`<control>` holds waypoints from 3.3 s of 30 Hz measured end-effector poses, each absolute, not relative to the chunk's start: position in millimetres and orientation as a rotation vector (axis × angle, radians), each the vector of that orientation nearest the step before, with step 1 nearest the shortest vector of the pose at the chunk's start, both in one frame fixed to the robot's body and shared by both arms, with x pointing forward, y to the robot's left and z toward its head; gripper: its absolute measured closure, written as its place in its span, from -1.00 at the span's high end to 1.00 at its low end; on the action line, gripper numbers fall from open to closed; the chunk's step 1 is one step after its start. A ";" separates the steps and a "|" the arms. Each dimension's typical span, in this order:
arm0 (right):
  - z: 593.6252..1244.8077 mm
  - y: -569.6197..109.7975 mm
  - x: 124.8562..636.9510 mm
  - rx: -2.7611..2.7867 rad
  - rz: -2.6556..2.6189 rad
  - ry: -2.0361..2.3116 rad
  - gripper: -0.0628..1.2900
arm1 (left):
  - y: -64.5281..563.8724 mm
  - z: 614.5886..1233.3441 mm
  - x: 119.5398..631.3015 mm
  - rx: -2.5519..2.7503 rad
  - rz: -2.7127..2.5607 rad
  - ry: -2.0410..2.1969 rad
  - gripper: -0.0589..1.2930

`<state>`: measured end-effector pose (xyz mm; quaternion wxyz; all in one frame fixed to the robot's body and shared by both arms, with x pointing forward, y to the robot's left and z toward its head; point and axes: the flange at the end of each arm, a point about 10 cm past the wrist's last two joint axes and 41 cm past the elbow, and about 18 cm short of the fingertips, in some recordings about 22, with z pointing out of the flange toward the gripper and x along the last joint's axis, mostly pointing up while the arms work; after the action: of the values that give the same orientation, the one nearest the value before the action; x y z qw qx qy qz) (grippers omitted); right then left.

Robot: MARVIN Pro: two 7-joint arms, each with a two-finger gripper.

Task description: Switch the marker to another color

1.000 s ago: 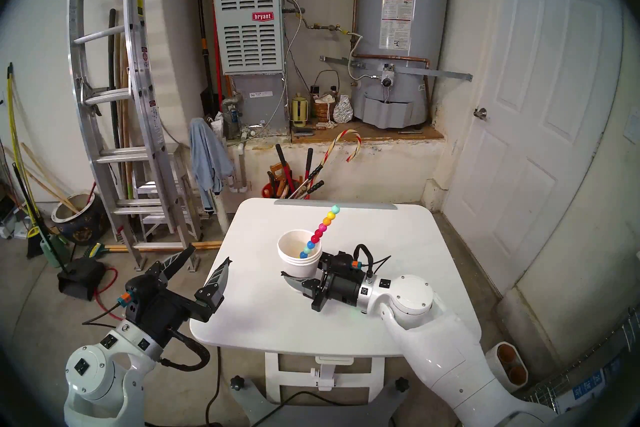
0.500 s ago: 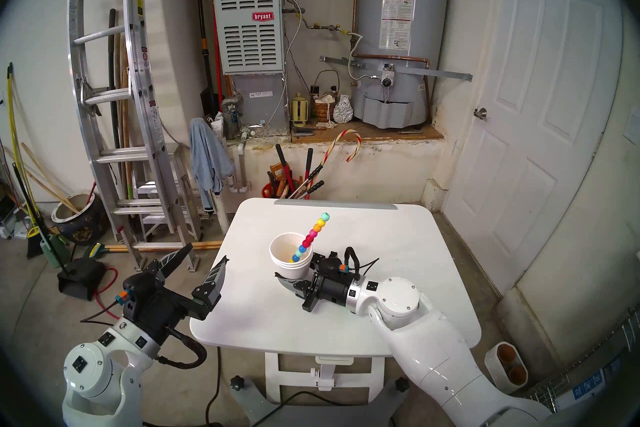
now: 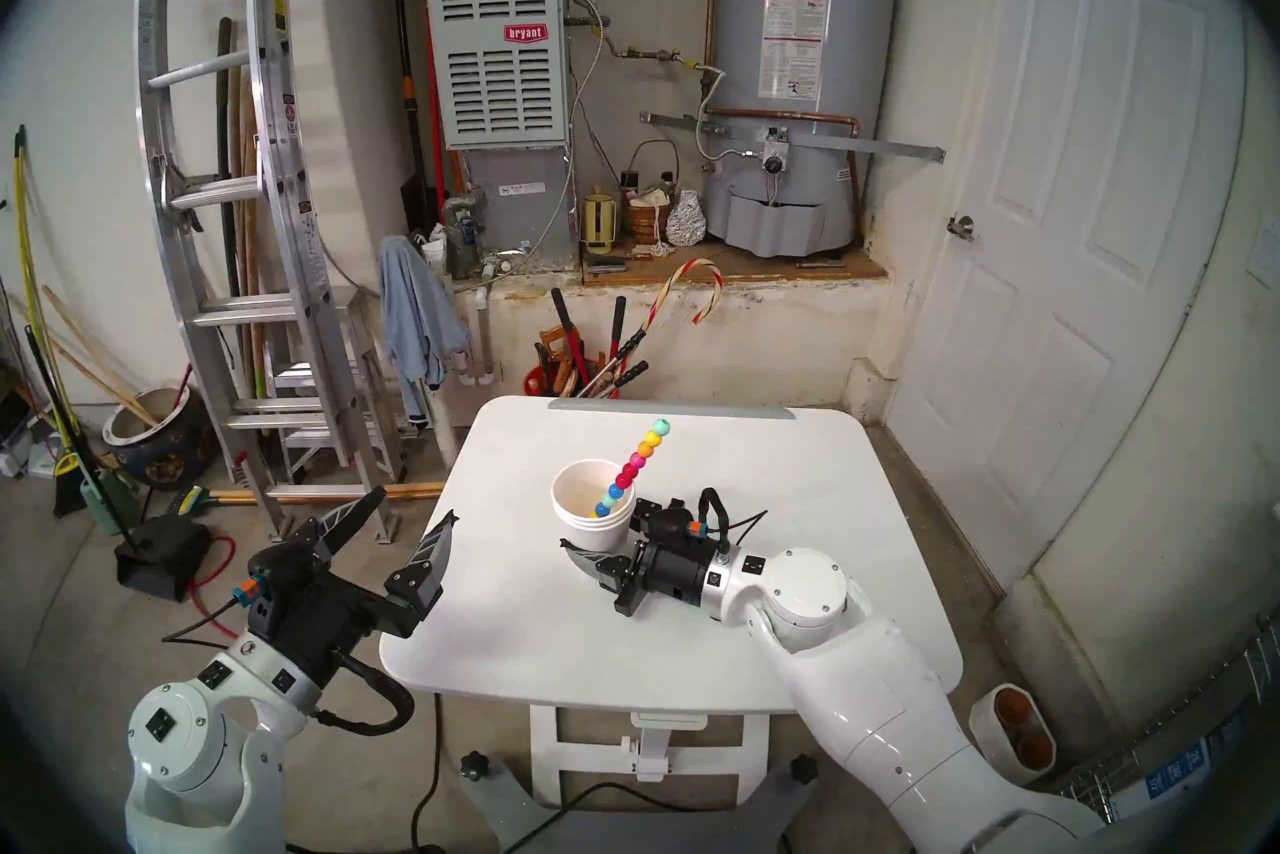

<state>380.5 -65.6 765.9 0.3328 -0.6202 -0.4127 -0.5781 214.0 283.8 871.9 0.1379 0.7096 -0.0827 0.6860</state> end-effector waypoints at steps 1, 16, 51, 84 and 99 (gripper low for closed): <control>765.9 -66.0 380.6 -1.621 -1.506 -1.076 0.17 | 283.8 871.9 214.0 2.053 1.984 -0.238 0.96; 759.7 -71.0 378.9 -1.624 -1.472 -1.069 0.44 | 283.8 871.6 214.3 2.053 1.989 -0.227 0.96; 768.5 -125.6 320.0 -1.681 -1.445 -1.037 0.86 | 284.8 871.3 211.0 2.039 1.982 -0.239 0.96; 830.4 -170.0 257.6 -1.496 -1.709 -0.843 0.86 | 287.4 866.8 214.6 1.994 1.972 -0.253 0.96; 843.3 -134.8 272.7 -1.417 -1.751 -0.783 0.86 | 293.5 871.9 216.2 1.978 1.993 -0.262 0.96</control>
<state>272.7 -134.8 843.3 0.3693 -0.5521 -0.3051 -0.6824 216.2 293.5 871.9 0.1599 0.6925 -0.0917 0.6975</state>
